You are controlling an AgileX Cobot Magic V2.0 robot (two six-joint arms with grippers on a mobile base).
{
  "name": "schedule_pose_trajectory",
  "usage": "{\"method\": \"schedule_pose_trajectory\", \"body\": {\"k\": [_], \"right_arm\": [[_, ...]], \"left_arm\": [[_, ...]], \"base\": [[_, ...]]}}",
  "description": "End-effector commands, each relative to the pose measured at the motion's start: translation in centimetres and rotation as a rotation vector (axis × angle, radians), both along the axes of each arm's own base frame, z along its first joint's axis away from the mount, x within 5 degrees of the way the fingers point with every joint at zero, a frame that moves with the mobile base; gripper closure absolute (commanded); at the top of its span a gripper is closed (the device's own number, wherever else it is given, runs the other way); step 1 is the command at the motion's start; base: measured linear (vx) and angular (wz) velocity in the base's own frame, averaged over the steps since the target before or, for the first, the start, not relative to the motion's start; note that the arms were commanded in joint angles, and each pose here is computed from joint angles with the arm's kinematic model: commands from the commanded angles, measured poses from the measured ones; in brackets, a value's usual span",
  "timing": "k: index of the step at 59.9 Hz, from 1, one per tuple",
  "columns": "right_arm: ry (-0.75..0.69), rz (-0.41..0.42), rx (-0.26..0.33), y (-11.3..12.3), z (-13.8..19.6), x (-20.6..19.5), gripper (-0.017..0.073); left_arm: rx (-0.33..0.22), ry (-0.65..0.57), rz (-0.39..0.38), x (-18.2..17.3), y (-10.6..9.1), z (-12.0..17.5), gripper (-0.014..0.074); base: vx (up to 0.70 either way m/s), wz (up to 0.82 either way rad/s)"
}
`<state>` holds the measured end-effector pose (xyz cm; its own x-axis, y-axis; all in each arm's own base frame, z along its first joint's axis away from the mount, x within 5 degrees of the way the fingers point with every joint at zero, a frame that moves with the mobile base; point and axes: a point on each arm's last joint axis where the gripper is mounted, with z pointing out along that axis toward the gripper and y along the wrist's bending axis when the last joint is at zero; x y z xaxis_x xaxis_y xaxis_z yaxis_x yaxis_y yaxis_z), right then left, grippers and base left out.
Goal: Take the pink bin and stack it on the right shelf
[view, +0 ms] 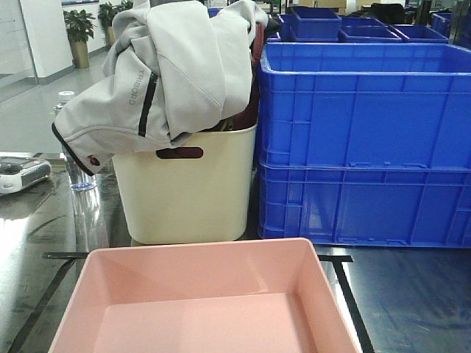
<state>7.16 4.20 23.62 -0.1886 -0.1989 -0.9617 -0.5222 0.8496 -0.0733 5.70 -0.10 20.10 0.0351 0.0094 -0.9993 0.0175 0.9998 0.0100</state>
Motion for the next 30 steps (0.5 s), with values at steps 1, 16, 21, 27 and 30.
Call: {"method": "schedule_pose_trajectory", "body": {"k": [1, 16, 21, 27, 30], "right_arm": [[-0.169, 0.008, 0.129, 0.0, 1.0, -0.2, 0.0568], [-0.212, 0.014, 0.165, -0.8, -3.0, -1.5, 0.0568], [-0.208, 0.012, 0.169, -1.0, -3.7, -1.9, 0.0568], [-0.236, 0.014, 0.174, -1.3, -3.7, -2.3, 0.0568], [-0.239, 0.012, 0.176, -1.3, -3.7, -2.4, 0.0568]], "left_arm": [[-0.008, -0.093, -0.001, -0.2, 0.0, 0.4, 0.0599], [-0.008, -0.093, -0.001, -0.2, 0.0, 0.4, 0.0599], [-0.008, -0.093, -0.001, -0.2, 0.0, 0.4, 0.0599], [-0.008, -0.093, -0.001, -0.2, 0.0, 0.4, 0.0599], [-0.008, -0.092, -0.001, -0.1, 0.0, 0.4, 0.0599]], "base": [[0.0, 0.0], [0.0, 0.0], [0.0, 0.0], [0.0, 0.0], [0.0, 0.0]]}}
